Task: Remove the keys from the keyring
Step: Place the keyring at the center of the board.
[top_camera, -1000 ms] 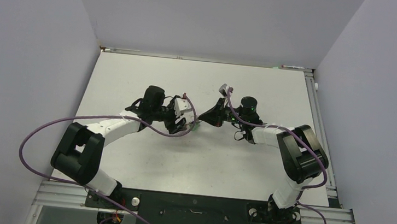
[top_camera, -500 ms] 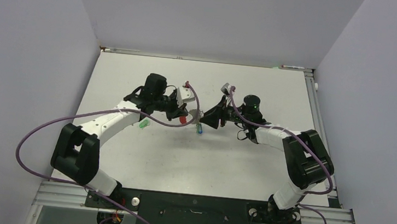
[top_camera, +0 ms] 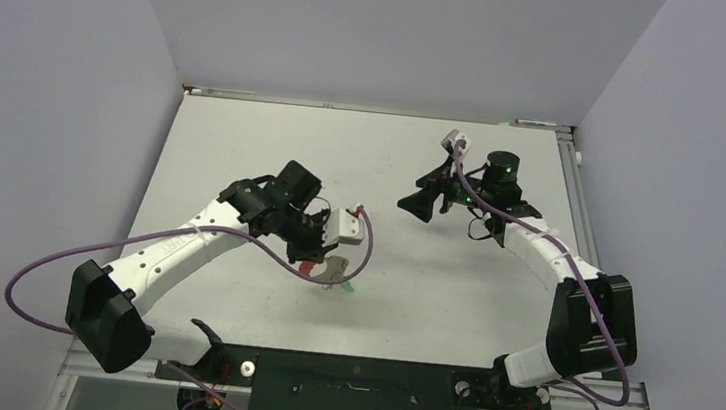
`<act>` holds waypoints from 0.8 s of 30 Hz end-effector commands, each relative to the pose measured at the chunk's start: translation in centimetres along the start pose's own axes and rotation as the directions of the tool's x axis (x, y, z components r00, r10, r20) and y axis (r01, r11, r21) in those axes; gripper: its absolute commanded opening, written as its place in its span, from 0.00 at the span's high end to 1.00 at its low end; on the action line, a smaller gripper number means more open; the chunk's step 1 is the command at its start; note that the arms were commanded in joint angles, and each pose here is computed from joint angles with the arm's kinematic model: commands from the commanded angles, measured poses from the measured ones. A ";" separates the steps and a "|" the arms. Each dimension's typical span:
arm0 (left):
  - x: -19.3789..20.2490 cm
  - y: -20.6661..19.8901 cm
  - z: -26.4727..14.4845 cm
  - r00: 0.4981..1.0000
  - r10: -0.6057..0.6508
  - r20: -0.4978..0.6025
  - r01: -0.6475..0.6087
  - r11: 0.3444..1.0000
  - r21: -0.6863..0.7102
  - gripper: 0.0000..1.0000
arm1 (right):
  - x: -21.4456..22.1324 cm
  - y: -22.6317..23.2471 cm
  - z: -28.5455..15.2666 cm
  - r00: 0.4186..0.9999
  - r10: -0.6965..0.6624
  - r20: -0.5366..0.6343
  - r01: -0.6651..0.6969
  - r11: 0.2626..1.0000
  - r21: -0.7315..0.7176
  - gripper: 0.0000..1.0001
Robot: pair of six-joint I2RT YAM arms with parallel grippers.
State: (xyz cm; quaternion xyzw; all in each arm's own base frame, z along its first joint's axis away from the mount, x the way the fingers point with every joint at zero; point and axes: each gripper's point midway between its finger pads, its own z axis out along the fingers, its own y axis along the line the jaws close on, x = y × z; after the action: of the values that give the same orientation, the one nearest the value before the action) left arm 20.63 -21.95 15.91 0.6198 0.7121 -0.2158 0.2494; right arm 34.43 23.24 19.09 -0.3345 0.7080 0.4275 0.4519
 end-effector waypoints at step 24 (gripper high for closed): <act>-5.3 12.1 10.4 0.895 0.360 -0.263 -0.312 0.927 0.207 0.72 | 2.2 -3.2 -3.3 0.998 -0.009 -0.061 0.016 0.993 0.118 0.10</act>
State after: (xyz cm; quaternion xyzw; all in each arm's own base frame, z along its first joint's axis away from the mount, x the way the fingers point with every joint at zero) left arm 30.85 -29.24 8.70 0.7540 0.6362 -0.1442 0.0764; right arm 35.33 18.68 16.94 -0.3168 0.7493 0.3660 0.4520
